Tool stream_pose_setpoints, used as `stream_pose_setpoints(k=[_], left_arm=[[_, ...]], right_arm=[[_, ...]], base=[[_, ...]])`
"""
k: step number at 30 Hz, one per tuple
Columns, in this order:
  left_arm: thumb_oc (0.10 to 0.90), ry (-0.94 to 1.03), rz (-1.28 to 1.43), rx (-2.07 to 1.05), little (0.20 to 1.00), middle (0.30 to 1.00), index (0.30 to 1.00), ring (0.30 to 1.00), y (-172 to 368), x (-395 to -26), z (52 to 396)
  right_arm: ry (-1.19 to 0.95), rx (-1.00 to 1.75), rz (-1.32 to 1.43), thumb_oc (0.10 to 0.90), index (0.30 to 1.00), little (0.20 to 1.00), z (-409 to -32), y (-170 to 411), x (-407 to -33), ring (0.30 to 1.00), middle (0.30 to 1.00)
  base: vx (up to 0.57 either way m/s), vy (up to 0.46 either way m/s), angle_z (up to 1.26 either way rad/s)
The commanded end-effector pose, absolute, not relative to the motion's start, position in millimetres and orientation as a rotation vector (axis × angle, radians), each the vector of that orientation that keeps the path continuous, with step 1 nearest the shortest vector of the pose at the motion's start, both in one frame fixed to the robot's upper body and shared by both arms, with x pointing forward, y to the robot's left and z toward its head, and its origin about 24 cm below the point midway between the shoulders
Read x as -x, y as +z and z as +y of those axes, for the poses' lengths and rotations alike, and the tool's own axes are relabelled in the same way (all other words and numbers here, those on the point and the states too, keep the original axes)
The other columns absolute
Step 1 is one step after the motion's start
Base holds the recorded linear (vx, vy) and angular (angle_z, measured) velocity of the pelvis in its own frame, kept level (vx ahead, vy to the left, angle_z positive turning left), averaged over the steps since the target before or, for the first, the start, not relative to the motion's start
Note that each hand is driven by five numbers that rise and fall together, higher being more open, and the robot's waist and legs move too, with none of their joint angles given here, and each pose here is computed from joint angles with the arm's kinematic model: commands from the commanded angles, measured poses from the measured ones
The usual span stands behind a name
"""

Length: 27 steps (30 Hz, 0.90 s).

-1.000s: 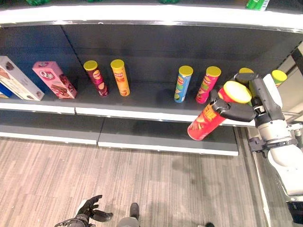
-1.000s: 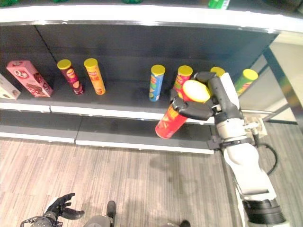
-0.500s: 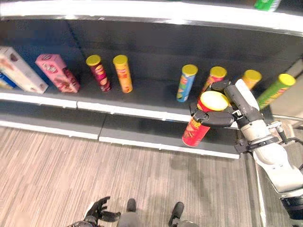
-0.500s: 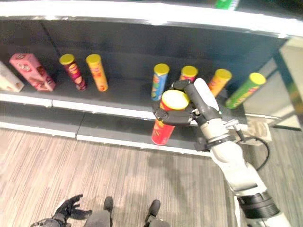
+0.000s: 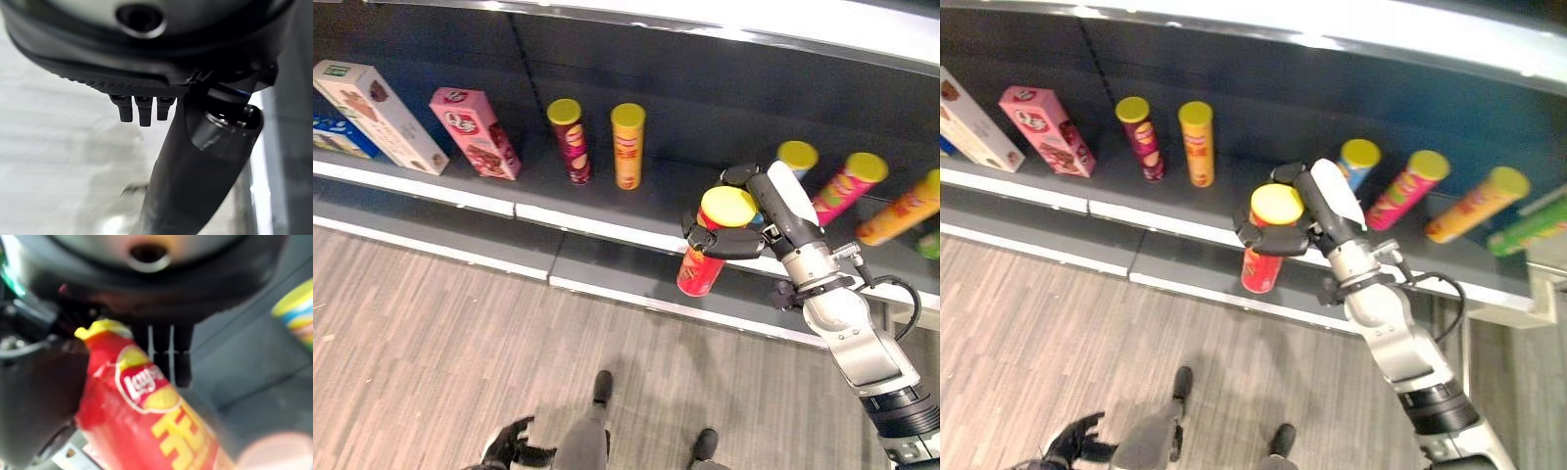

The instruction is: Put the goods on the table back onto the shelves and tidy them up.

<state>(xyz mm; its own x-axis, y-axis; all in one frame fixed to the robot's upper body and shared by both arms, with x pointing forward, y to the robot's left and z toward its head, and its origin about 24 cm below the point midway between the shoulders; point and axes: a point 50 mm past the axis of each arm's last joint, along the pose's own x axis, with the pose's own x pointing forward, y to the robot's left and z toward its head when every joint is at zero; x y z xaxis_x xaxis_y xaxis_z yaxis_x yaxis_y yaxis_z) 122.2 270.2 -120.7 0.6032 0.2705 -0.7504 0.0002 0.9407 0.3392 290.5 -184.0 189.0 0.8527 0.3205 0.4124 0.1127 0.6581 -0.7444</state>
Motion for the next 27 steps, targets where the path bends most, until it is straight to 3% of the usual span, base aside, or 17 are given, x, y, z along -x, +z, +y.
stream_pose_setpoints(k=[1,27], left_arm=[[0.8,0.189,1.025,-0.383,0.9,0.9,0.9,0.9,-129.2,-85.2,283.9],[0.8,0.121,0.873,-0.421,0.9,0.9,0.9,0.9,-120.0,-124.7,262.1]], right_arm=[[0.006,0.877,-0.822,0.4,0.3,0.3,-178.2,244.5,-289.8,0.3,0.3],[-0.439,1.125,-0.879,0.4,0.3,0.3,-194.8,275.7,-333.8,0.3,0.3]], base=[[0.02,0.055,-0.2],[-0.04,-0.017,0.08]])
